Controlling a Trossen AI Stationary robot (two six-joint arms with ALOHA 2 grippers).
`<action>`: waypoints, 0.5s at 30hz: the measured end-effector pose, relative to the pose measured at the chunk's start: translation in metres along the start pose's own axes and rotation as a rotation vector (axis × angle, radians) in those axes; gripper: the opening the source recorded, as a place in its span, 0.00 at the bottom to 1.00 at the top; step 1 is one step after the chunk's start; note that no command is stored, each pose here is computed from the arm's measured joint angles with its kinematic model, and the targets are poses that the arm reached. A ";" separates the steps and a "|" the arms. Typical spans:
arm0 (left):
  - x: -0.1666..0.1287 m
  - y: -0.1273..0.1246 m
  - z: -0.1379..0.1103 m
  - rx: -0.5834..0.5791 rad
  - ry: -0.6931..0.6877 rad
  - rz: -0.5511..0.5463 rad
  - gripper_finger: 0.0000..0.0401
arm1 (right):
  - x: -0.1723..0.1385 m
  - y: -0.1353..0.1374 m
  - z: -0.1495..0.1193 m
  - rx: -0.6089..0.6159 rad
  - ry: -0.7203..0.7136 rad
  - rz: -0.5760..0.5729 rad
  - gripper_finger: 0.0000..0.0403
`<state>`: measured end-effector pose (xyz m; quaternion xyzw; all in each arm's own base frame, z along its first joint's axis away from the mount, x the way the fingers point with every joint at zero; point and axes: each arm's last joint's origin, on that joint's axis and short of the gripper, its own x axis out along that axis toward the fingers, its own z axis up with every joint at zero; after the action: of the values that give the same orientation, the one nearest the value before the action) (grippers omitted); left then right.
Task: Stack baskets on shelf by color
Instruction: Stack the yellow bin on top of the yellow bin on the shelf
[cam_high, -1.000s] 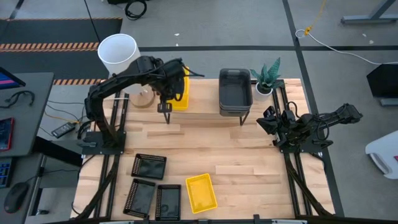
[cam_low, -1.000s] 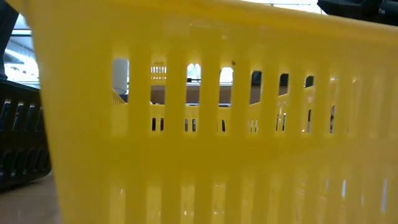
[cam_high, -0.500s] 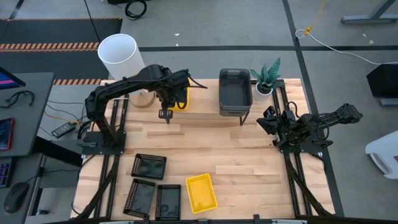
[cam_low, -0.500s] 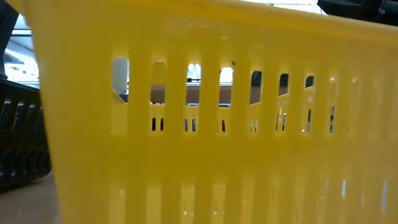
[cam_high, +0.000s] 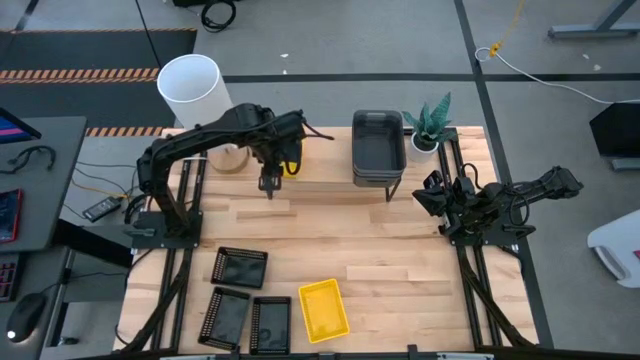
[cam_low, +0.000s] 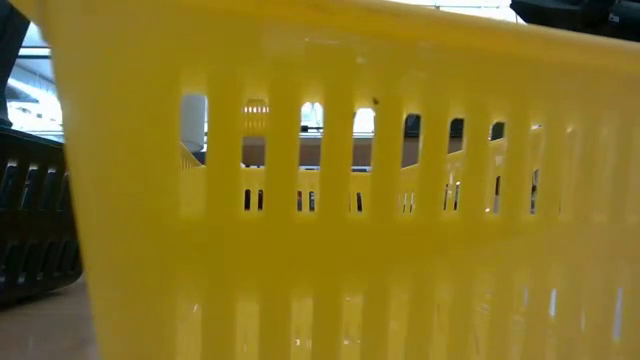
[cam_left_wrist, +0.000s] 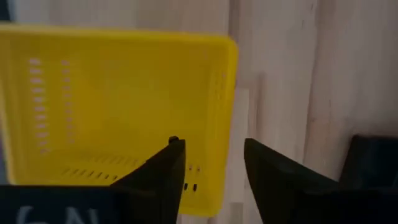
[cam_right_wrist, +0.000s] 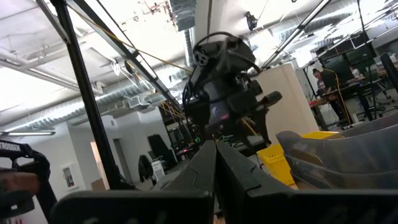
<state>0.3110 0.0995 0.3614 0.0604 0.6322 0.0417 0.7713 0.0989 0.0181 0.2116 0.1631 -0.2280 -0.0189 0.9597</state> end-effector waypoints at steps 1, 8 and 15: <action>-0.004 -0.001 0.001 -0.014 -0.015 0.003 0.43 | 0.000 0.000 0.000 0.000 0.000 0.000 0.04; -0.017 -0.016 0.011 -0.147 -0.104 -0.050 0.44 | 0.000 0.000 0.000 0.001 0.000 0.000 0.04; -0.024 -0.072 0.025 -0.042 -0.157 -0.210 0.43 | 0.000 0.000 0.000 0.001 -0.001 0.000 0.04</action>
<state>0.3299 0.0239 0.3787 -0.0194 0.5719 -0.0310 0.8195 0.0988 0.0181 0.2117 0.1634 -0.2283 -0.0188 0.9596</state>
